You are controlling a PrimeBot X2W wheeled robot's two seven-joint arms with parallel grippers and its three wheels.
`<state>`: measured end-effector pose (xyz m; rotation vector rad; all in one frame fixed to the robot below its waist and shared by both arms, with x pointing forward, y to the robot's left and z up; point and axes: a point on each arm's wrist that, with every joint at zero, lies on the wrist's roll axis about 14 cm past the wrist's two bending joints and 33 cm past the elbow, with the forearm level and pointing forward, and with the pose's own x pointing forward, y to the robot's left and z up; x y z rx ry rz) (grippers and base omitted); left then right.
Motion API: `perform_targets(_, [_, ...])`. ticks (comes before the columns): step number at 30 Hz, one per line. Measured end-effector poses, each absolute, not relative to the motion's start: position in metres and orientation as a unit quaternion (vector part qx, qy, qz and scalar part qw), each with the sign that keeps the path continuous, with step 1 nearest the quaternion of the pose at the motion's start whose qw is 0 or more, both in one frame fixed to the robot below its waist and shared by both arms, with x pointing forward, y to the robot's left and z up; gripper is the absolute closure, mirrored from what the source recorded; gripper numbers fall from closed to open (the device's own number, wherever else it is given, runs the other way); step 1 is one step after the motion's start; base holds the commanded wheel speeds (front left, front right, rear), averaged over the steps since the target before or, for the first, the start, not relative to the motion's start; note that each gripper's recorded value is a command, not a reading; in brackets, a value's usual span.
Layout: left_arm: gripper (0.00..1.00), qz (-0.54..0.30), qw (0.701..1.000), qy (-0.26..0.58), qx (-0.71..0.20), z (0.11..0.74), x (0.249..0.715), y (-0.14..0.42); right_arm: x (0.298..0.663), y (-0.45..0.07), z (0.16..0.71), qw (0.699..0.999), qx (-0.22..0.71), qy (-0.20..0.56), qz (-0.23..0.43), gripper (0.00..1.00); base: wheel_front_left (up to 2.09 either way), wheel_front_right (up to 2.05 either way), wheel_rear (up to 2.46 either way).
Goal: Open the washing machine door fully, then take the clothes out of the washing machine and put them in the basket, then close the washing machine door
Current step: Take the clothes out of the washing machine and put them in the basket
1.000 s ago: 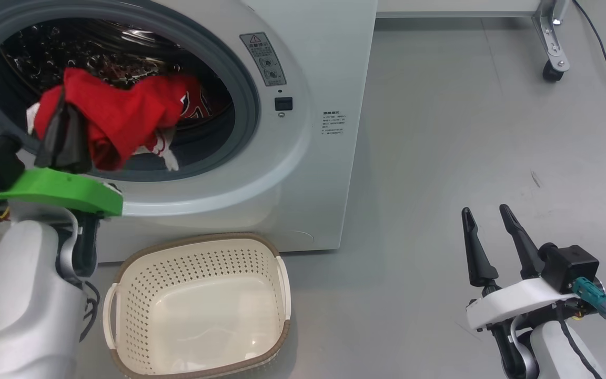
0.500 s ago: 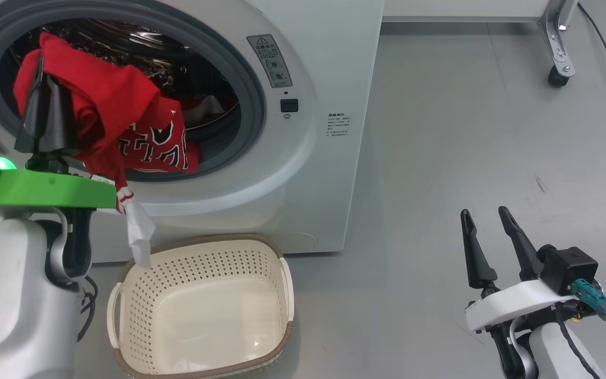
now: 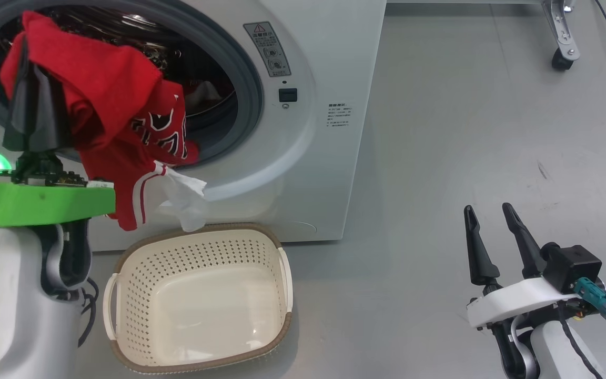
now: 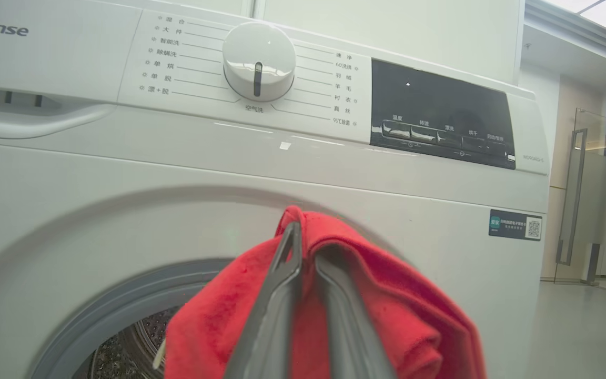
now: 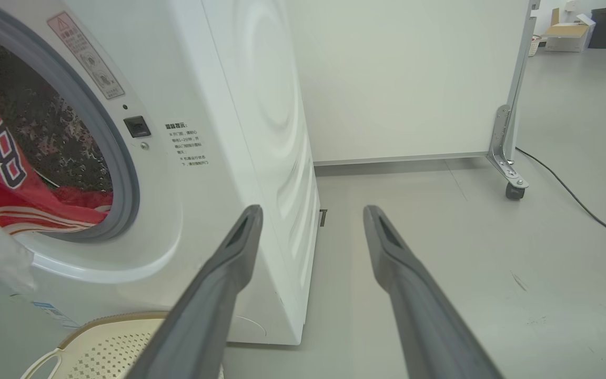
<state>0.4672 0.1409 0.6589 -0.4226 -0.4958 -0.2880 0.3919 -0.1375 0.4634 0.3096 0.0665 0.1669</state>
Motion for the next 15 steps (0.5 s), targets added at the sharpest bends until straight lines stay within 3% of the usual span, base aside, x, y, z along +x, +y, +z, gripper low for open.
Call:
perform_targets(5, [1.00,-0.158,0.944,-0.217,-0.191,0.641,0.464,0.127,0.392,-0.135,0.462,0.984,0.154,0.036,0.086,0.00,0.00,0.00,0.00])
perform_targets(15, [1.00,-0.177,0.962,-0.073,-0.193,0.549,0.455,0.101,0.391,-0.136,0.454,0.983,0.155,0.047,0.084,0.00,0.00,0.00,0.00])
